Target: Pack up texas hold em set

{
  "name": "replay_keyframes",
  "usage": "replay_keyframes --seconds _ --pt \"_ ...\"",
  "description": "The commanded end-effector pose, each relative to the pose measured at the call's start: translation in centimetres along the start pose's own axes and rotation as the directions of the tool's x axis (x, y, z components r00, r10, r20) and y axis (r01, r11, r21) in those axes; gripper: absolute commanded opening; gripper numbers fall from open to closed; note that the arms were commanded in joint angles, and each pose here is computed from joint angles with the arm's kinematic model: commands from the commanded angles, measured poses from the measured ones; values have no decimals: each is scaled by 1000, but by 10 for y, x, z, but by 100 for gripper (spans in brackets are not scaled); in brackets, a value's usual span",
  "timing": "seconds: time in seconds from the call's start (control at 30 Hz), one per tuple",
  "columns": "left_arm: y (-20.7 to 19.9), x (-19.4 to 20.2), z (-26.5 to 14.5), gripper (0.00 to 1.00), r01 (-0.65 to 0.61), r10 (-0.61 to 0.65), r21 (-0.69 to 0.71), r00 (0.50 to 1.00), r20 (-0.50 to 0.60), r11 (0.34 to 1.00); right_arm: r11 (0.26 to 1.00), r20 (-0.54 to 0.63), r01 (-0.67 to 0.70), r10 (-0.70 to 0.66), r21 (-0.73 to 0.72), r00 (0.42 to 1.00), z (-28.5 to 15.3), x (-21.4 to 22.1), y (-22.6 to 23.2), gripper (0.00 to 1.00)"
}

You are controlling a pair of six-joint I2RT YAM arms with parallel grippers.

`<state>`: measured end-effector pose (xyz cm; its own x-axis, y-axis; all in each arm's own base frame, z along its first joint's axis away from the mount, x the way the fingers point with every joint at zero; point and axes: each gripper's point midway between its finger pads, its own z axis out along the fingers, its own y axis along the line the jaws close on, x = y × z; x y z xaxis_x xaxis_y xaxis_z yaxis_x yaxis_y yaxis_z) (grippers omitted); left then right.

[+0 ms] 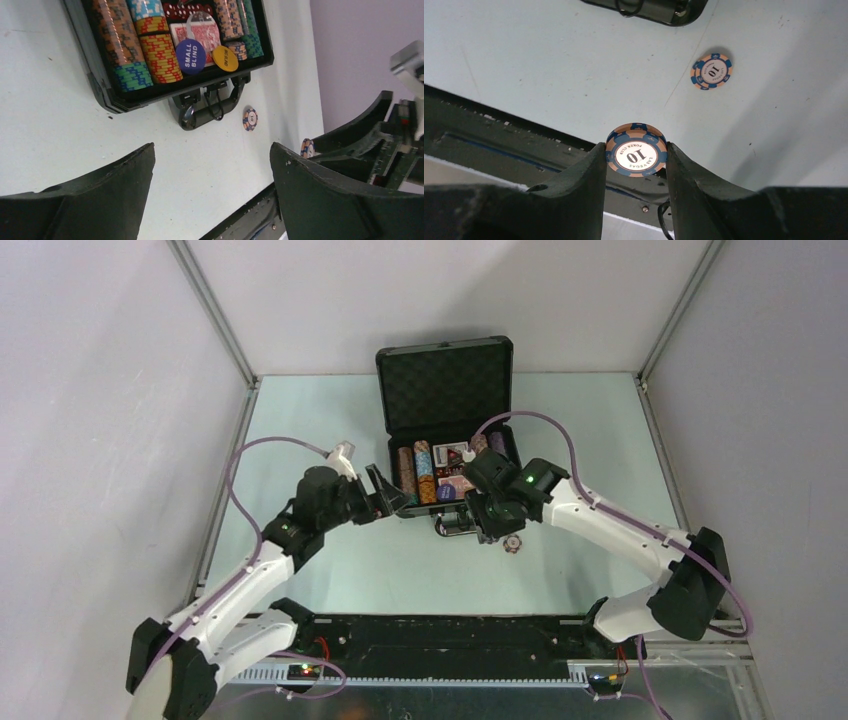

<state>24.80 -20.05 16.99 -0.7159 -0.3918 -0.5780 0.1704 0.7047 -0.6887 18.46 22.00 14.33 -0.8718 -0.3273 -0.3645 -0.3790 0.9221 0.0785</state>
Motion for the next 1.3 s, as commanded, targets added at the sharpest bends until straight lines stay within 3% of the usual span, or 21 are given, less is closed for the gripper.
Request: replay_keyframes --seconds 0.0,0.4,0.8,1.07,1.27 --pt "-18 0 4 89 45 -44 112 999 -10 993 997 26 59 -57 -54 998 -29 -3 12 0" --pt "-31 15 8 81 117 -104 225 992 -72 967 974 10 219 -219 -64 976 -48 -4 43 0" --pt "-66 25 -10 75 196 -151 424 979 -138 884 925 62 373 -369 -76 928 -54 -12 71 0" --pt "-99 35 -31 75 211 -122 553 973 -194 806 907 109 415 -407 -71 907 -59 -21 79 0" --pt "-99 38 -31 74 218 -122 556 971 -205 802 910 111 411 -404 -55 908 -59 -22 77 0"
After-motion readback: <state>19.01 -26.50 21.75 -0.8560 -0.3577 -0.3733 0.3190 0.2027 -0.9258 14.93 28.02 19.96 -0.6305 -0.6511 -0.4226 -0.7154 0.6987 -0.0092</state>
